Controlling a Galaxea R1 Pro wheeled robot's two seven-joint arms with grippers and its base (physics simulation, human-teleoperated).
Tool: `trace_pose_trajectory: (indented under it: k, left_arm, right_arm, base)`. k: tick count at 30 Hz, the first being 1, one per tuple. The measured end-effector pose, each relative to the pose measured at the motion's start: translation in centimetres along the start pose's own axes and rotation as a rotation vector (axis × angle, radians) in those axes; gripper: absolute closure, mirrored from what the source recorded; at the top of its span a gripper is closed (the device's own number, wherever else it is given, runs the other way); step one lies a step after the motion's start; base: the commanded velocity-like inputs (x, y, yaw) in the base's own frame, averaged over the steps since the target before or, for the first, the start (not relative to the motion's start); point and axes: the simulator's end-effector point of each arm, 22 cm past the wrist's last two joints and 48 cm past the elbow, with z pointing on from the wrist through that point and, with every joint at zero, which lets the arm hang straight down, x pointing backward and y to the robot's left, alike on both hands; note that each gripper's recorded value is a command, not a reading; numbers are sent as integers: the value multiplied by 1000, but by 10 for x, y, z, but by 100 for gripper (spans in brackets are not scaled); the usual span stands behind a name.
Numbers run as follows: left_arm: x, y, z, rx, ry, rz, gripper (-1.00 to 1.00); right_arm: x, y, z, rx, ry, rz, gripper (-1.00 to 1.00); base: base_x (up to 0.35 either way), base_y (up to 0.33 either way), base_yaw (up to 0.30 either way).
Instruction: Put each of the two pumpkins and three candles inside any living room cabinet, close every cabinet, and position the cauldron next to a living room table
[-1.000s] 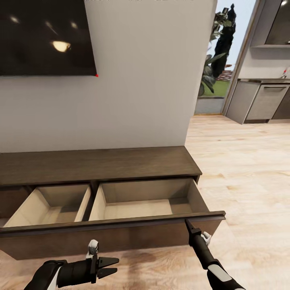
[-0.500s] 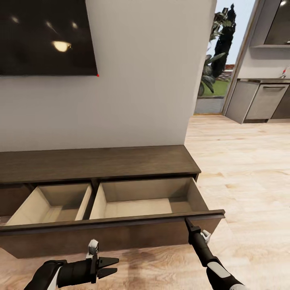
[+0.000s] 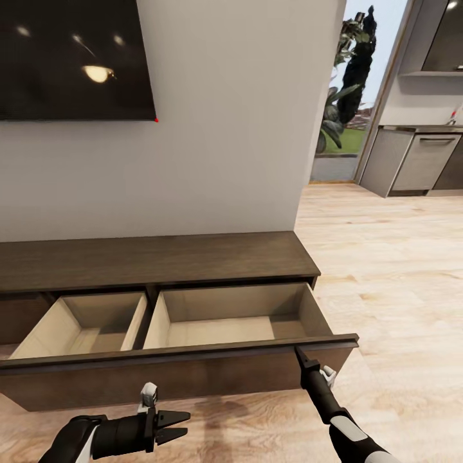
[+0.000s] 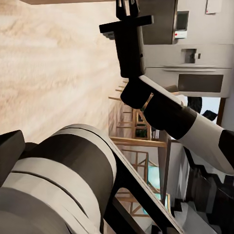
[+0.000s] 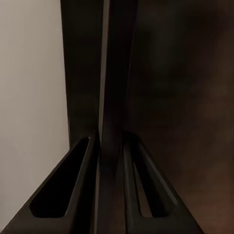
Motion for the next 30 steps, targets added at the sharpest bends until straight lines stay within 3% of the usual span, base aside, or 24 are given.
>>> trace_pose_trajectory:
  k: [5, 6, 8, 17, 30]
  left_arm:
    - [0, 0, 1, 2, 0, 0, -100]
    - [0, -1, 1, 3, 0, 0, -100]
    - [1, -1, 2, 5, 0, -1, -100]
    - [0, -1, 3, 5, 0, -1, -100]
    - [1, -1, 3, 5, 1, 0, -100]
  right_arm:
    - [0, 0, 0, 0, 0, 1, 100]
    - [0, 0, 0, 0, 0, 1, -100]
    - [19, -13, -16, 14, 55, -16, -100]
    - [18, -13, -16, 15, 52, -15, -100]
    - [17, -14, -16, 16, 50, -15, -100]
  base:
    - [0, 0, 0]
    - [0, 0, 0]
    - [0, 0, 0]
    - [-14, 0, 0]
    - [-198, 0, 0]
